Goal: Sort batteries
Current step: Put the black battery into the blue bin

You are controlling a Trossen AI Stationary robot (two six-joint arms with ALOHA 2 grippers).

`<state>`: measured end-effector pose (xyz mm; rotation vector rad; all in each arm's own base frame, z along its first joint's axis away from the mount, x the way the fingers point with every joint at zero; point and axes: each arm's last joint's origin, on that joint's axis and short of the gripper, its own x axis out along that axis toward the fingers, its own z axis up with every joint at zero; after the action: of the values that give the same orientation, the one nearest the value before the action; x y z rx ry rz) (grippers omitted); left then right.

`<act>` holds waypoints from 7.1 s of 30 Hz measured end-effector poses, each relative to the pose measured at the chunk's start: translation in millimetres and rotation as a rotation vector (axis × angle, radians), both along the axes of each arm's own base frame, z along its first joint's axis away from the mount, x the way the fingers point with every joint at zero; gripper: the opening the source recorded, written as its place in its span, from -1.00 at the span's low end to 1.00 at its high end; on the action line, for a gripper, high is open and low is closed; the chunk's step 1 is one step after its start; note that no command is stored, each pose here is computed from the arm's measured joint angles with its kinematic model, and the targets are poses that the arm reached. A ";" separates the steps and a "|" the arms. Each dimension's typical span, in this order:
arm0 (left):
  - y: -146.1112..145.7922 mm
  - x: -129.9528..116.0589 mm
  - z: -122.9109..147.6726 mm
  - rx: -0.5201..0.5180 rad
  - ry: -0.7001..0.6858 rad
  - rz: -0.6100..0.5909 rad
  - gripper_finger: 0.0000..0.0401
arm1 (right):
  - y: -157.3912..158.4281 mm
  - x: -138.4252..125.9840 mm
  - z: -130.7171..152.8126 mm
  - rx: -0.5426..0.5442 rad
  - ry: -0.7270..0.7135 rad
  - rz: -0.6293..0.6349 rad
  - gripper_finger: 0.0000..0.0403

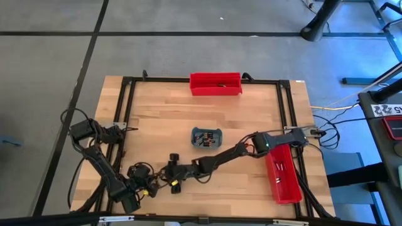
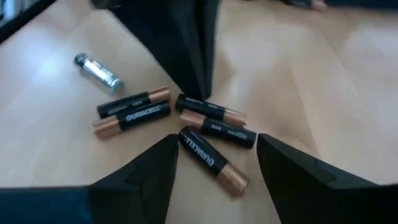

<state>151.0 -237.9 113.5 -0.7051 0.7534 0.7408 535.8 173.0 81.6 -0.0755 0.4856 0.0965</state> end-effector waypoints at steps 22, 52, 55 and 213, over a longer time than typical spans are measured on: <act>-0.6 -1.1 -0.7 0.003 0.002 -0.005 -0.99 | -36.4 0.8 -11.8 -0.043 0.195 0.160 -0.87; -5.1 -9.4 -1.3 -0.004 -0.010 -0.019 -0.99 | -150.8 -127.6 130.2 -0.306 0.566 -0.145 -0.86; -4.9 -9.4 -1.3 0.002 -0.016 -0.020 -0.99 | -157.3 -144.1 113.7 -0.134 0.508 -0.081 -0.86; 24.3 -6.9 10.5 0.060 -0.101 -0.084 -1.00 | -208.0 -16.7 67.6 -0.017 0.210 0.143 0.07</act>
<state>144.1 -213.7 124.0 -0.6479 0.6618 0.6440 519.1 -34.9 149.2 -0.1172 0.6902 0.2421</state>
